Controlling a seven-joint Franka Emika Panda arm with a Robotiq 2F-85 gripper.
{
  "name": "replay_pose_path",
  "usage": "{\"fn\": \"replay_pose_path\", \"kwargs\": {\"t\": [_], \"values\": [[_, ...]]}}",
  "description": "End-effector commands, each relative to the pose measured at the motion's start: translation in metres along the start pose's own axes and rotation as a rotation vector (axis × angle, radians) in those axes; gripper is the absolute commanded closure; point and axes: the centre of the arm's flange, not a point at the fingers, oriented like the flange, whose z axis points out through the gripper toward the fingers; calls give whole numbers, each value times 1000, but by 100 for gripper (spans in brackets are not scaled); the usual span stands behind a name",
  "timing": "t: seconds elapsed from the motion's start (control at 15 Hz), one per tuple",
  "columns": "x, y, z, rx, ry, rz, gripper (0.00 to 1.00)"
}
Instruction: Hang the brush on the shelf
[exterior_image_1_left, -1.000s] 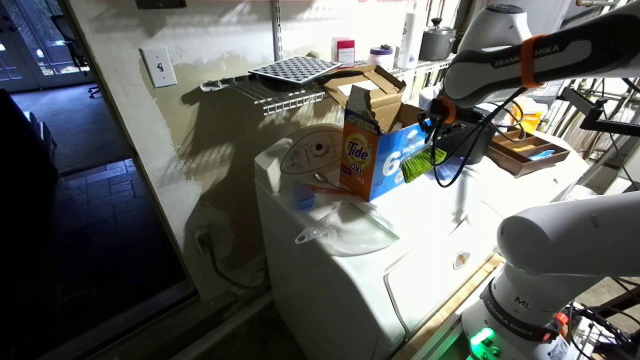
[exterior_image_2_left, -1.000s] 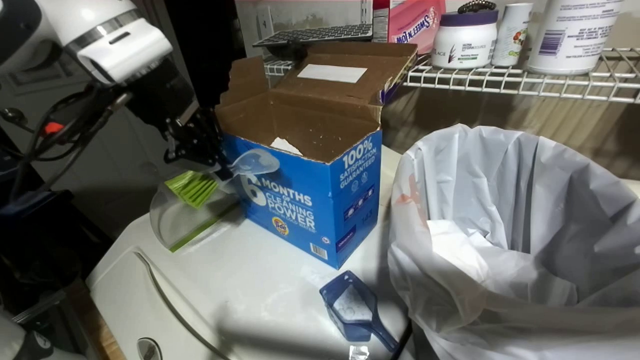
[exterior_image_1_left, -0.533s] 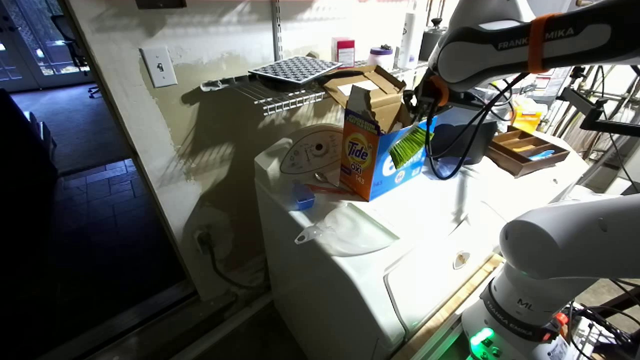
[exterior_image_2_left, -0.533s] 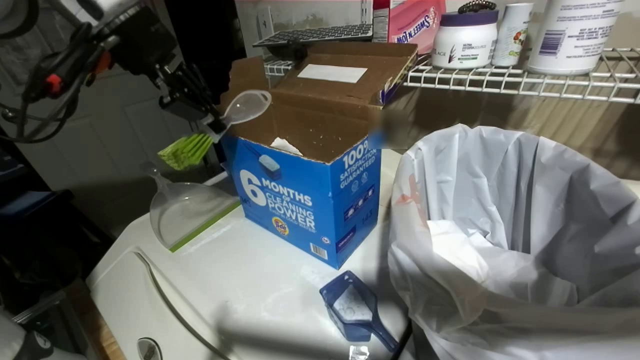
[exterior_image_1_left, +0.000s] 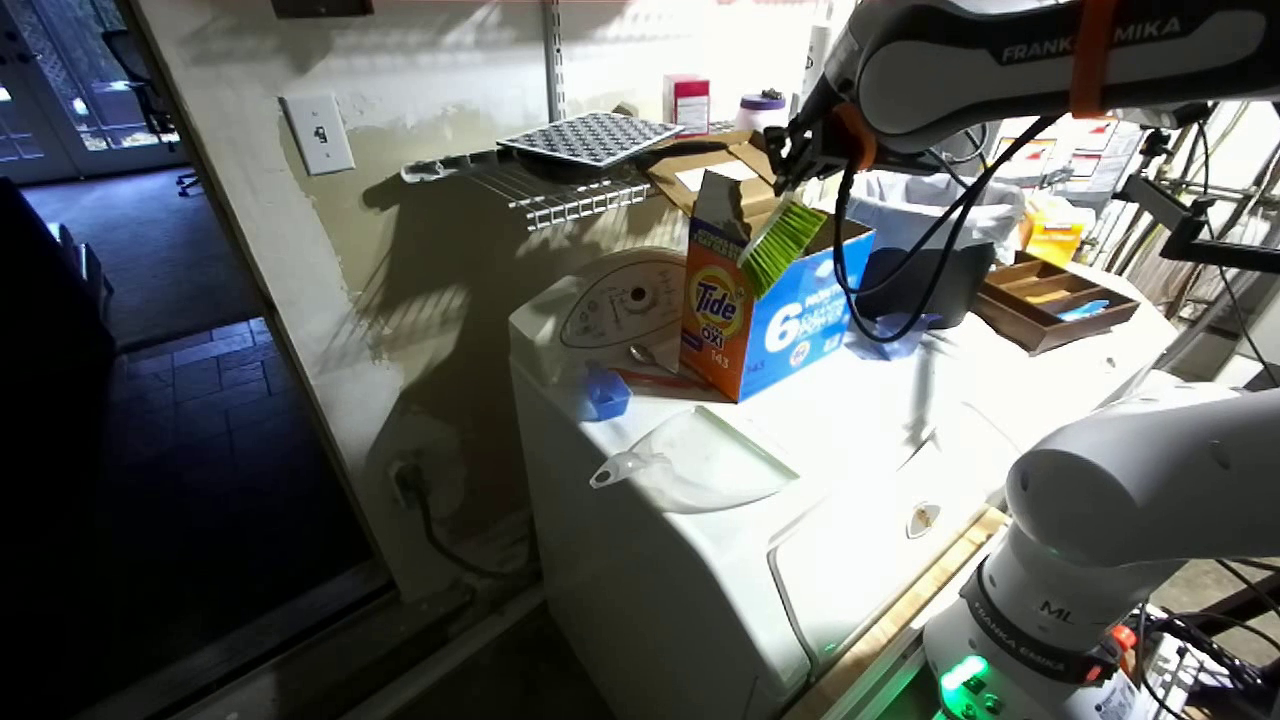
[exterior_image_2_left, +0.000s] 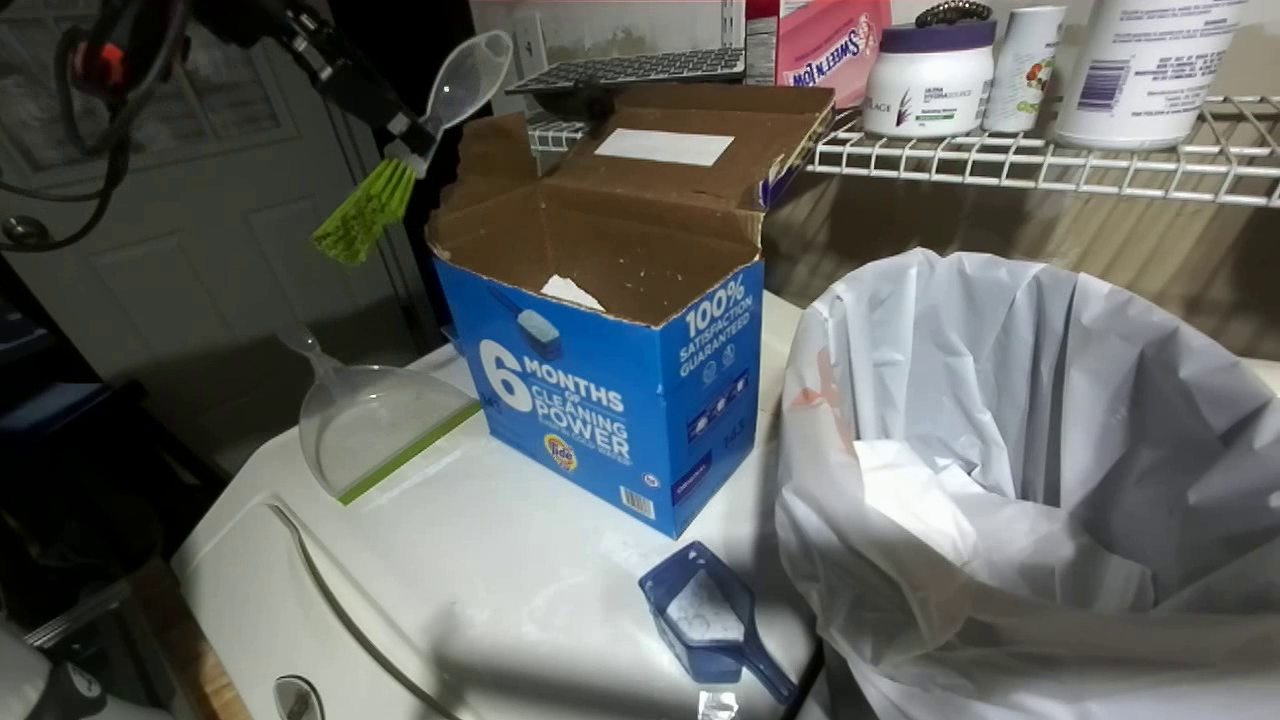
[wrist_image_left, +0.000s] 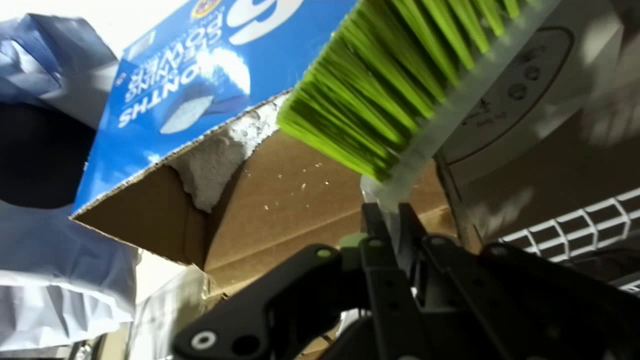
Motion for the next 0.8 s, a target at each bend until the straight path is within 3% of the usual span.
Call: {"fn": "replay_pose_path", "kwargs": {"t": [0.0,0.07,0.73], "values": [[1,-6,-5,11,8,-22,97],[1,-9,-7,16,12,-28,90],[1,-7,-4,10,7,-24,90]]}}
